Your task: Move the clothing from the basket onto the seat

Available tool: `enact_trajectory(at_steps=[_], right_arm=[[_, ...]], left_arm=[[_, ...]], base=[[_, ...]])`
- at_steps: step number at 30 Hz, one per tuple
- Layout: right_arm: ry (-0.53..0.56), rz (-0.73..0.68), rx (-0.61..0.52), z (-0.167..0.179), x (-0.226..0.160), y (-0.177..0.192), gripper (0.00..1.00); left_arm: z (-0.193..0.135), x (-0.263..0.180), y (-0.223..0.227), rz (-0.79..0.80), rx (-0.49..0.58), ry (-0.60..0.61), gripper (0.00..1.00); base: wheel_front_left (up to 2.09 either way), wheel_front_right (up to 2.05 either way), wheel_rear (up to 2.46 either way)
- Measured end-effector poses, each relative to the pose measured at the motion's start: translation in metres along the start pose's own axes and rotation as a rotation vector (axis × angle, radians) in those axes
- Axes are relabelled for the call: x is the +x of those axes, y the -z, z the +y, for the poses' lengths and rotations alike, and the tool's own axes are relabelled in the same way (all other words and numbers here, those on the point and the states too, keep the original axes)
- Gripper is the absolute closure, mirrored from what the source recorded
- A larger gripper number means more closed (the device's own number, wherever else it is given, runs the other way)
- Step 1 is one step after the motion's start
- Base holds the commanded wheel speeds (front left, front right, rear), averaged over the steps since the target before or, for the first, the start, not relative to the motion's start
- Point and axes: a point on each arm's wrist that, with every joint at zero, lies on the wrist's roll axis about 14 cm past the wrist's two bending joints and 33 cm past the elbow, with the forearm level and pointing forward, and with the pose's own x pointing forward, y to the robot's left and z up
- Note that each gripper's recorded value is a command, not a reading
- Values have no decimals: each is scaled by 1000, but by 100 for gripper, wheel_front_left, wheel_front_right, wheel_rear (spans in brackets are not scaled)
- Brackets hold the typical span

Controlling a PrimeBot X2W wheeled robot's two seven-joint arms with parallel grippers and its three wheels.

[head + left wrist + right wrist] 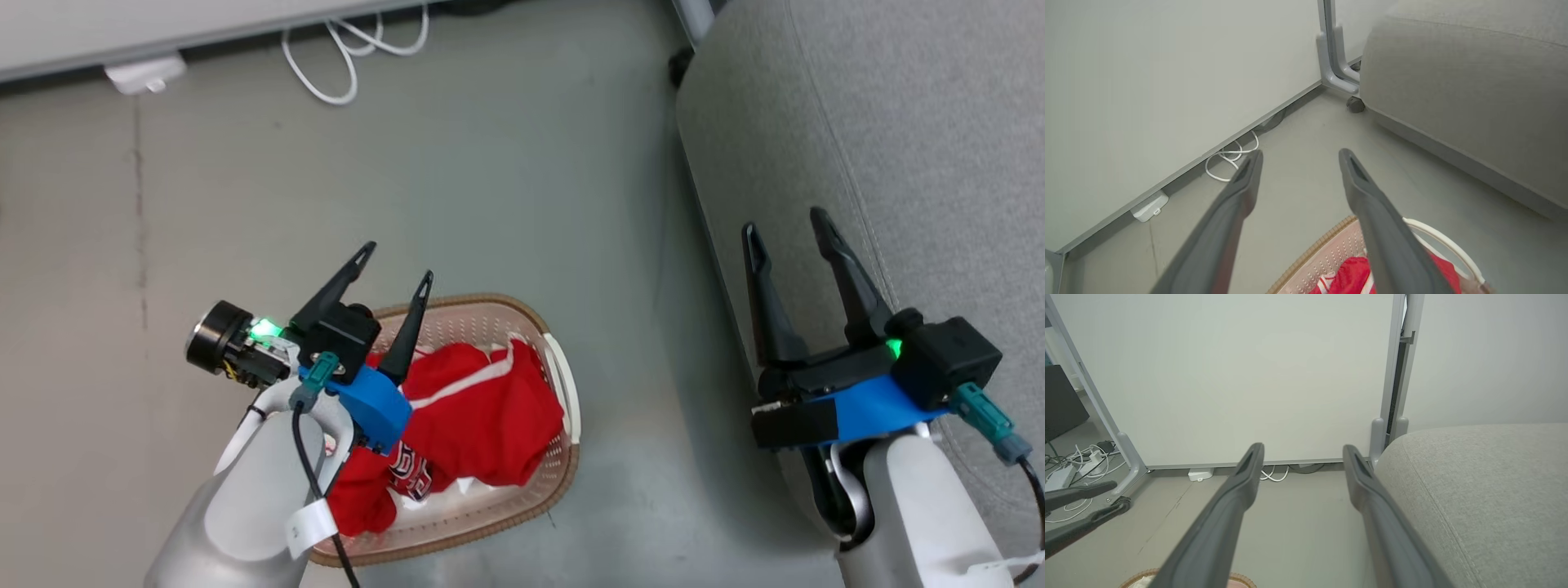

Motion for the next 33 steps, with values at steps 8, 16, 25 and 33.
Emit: enact_trajectory(at_steps=[8, 16, 25, 33], right_arm=[[27, 42, -18, -16, 17, 24, 0], [34, 92, -34, -26, 34, 55, 0], [37, 148, -45, -34, 46, 92, 0], [55, 186, -55, -44, 46, 114, 0]], left_arm=[[-28, 19, 89, 240, 23, 169, 0], [-49, 9, 184, 529, 65, 318, 0], [-70, -23, 267, 853, 168, 487, 0], [-63, -38, 309, 1011, 261, 564, 0]], base=[[0, 0, 0], [0, 0, 0], [0, 0, 0], [0, 0, 0]])
